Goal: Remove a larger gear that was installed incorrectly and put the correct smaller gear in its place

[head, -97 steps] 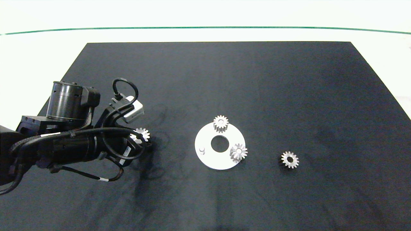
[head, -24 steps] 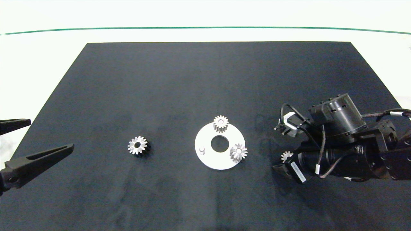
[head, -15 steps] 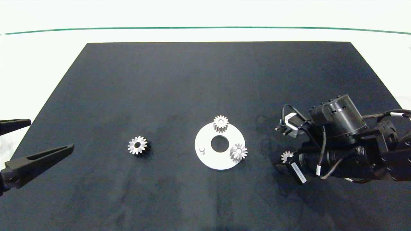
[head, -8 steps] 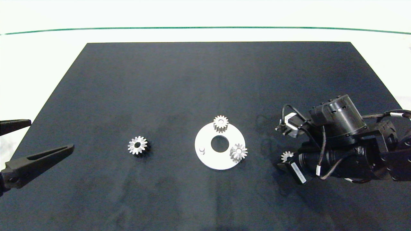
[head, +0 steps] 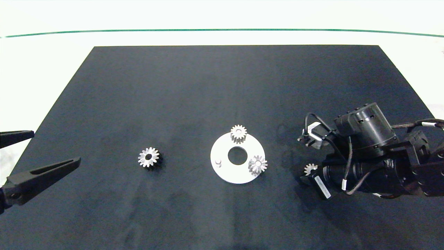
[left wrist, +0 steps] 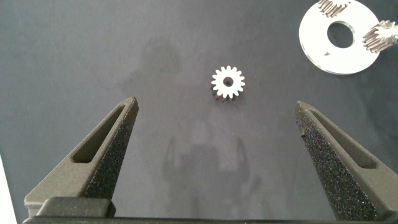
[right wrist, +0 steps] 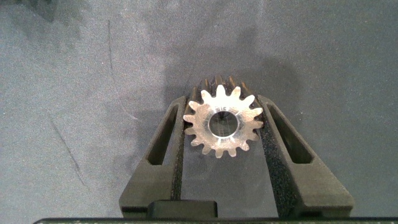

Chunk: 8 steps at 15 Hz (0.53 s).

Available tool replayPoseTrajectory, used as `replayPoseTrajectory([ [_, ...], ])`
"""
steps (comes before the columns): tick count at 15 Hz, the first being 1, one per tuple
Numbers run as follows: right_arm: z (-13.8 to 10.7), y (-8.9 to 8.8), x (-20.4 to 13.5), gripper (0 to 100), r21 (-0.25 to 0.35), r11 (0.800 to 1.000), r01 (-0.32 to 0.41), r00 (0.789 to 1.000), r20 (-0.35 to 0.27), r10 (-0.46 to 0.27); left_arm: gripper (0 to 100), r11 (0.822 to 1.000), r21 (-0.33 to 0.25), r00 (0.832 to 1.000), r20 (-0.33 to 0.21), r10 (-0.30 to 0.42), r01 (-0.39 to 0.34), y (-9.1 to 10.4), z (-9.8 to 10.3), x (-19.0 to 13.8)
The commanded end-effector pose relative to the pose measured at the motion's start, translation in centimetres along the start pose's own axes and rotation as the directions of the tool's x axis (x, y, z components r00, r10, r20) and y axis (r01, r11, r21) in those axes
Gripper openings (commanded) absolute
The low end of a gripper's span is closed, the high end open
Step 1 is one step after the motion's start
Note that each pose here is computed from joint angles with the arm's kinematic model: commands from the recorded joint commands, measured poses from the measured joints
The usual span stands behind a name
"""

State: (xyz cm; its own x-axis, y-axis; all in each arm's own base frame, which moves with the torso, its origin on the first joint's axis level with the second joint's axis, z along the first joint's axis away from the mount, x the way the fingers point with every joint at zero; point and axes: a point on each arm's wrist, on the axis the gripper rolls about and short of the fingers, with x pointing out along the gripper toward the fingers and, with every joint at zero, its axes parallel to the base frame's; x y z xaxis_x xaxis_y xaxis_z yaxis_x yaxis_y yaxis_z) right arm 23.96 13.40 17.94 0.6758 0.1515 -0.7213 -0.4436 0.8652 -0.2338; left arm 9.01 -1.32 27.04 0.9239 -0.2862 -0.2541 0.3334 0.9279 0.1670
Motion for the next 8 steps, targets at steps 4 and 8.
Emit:
replayPoseTrajectory([
  [4,0.4,-0.2,-1.5,28,0.016,1.0,0.004,0.999,0.053,-0.005,100,1.0,-0.013,1.0,-0.008,0.0,0.0,0.0,-0.1,0.1],
  [8,1.4,-0.5,-3.4,28,0.026,1.0,0.007,0.991,0.13,-0.011,100,1.0,-0.012,1.0,0.001,-0.001,0.001,-0.1,-0.2,-0.3],
])
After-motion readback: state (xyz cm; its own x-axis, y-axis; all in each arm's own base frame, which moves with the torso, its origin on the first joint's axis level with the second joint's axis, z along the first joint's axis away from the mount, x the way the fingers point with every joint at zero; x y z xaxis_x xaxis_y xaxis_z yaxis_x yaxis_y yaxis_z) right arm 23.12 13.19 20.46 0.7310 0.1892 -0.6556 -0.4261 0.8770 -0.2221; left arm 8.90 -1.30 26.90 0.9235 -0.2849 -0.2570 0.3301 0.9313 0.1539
